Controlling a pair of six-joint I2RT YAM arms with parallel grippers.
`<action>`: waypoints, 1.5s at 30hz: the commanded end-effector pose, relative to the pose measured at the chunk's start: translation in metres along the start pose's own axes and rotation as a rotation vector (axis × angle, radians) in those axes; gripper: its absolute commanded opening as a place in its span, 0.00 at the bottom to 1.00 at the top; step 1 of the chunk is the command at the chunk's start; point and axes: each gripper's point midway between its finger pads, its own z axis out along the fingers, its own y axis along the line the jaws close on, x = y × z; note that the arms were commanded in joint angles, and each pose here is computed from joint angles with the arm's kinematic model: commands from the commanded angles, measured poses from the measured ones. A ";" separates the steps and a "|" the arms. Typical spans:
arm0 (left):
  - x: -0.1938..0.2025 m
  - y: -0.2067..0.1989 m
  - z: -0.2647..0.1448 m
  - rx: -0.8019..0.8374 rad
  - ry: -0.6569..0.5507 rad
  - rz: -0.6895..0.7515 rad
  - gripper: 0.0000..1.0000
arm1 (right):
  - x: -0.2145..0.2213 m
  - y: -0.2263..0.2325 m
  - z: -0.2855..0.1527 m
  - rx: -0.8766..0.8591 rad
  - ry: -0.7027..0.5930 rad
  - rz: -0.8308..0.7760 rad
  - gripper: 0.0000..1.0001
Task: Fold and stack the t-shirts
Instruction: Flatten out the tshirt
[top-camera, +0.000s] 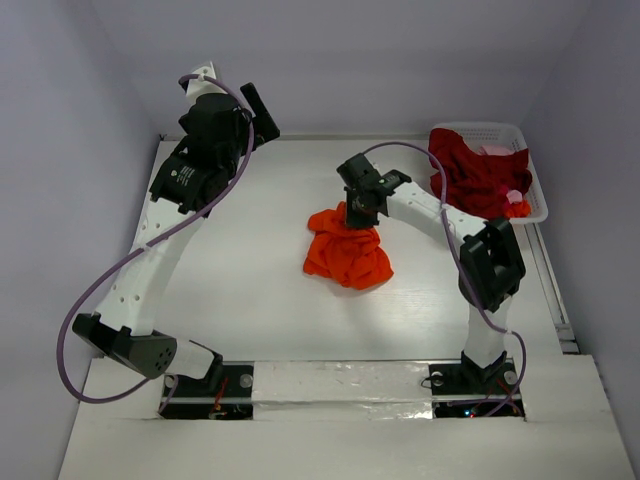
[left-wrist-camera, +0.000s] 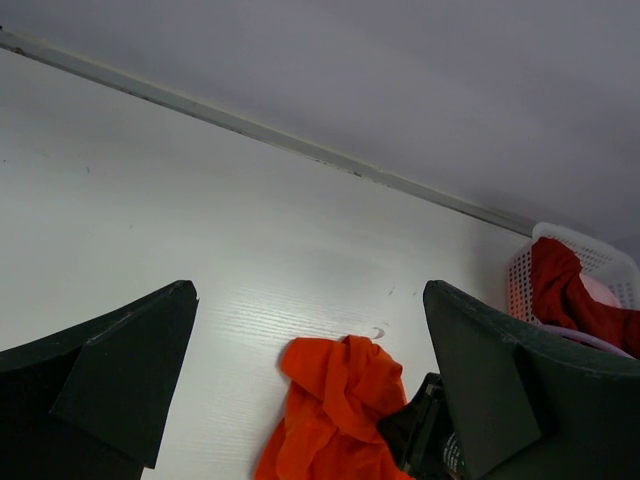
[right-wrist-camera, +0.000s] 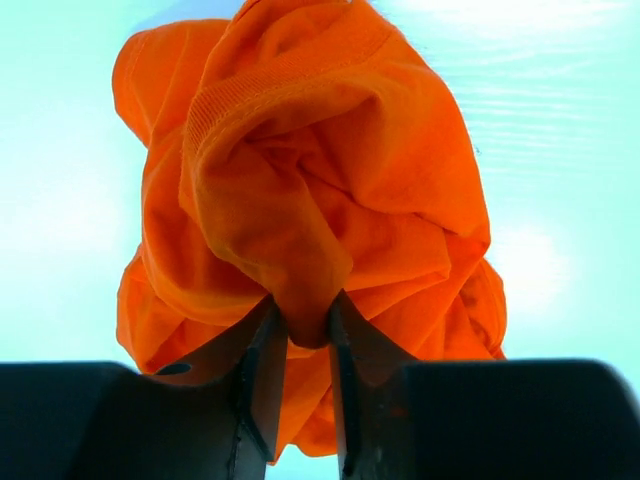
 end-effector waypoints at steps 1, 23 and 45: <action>-0.019 -0.007 -0.004 0.025 -0.047 -0.010 0.99 | -0.025 0.012 -0.020 -0.034 -0.095 -0.001 0.19; 0.009 0.004 0.010 0.007 0.004 0.003 0.99 | -0.187 0.038 -0.266 -0.211 -0.637 -0.023 0.00; 0.089 0.003 0.041 0.080 0.160 -0.010 0.87 | -0.180 0.015 -0.427 -0.484 -0.914 -0.010 0.00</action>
